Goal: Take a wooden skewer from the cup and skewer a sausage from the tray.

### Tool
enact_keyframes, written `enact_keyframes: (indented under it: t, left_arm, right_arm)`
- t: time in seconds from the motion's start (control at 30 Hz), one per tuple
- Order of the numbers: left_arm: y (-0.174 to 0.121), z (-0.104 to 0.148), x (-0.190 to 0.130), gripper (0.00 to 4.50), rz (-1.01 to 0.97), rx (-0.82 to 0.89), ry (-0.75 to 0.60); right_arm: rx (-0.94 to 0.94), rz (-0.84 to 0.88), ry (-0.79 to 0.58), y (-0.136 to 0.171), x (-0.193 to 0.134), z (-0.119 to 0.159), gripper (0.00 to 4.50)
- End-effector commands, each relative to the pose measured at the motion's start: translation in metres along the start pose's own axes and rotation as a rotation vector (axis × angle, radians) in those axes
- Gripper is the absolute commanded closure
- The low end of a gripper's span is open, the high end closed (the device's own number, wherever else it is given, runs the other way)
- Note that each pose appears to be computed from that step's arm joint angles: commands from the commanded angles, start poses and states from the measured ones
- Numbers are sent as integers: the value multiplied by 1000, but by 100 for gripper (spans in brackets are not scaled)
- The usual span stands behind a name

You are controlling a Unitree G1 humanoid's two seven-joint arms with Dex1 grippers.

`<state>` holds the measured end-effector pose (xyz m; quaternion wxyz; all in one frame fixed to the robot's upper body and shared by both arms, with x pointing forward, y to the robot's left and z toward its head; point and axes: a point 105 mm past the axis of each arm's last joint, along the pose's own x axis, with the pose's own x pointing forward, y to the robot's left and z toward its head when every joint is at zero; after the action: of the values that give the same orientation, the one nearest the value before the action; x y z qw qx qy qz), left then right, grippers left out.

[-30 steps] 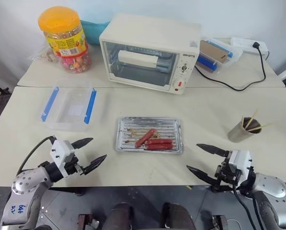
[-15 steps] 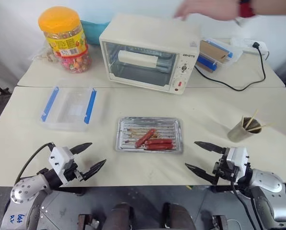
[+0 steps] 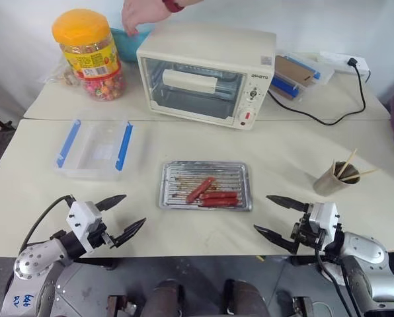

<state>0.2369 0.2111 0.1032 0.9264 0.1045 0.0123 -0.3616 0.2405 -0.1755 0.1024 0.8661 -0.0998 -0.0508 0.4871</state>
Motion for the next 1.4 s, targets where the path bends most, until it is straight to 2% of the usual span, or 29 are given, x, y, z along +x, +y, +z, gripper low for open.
enact_keyframes:
  t: [0.03, 0.53, 0.73, 1.4]
  left_arm:
    - [-2, 6, 1, 4, 8, 31, -21]
    - [-11, -6, -24, 4, 144, -104, -63]
    - [-19, -6, -20, 4, 134, -108, -67]
    - [-15, -2, -9, 4, 152, -85, -90]
  right_arm:
    - [-26, 8, -34, 5, 4, 7, 0]
    - [-19, -38, -72, 2, 20, -2, 0]
    - [-14, -46, -82, 5, 24, -4, 0]
    - [-1, -59, -88, 8, 29, -3, 0]
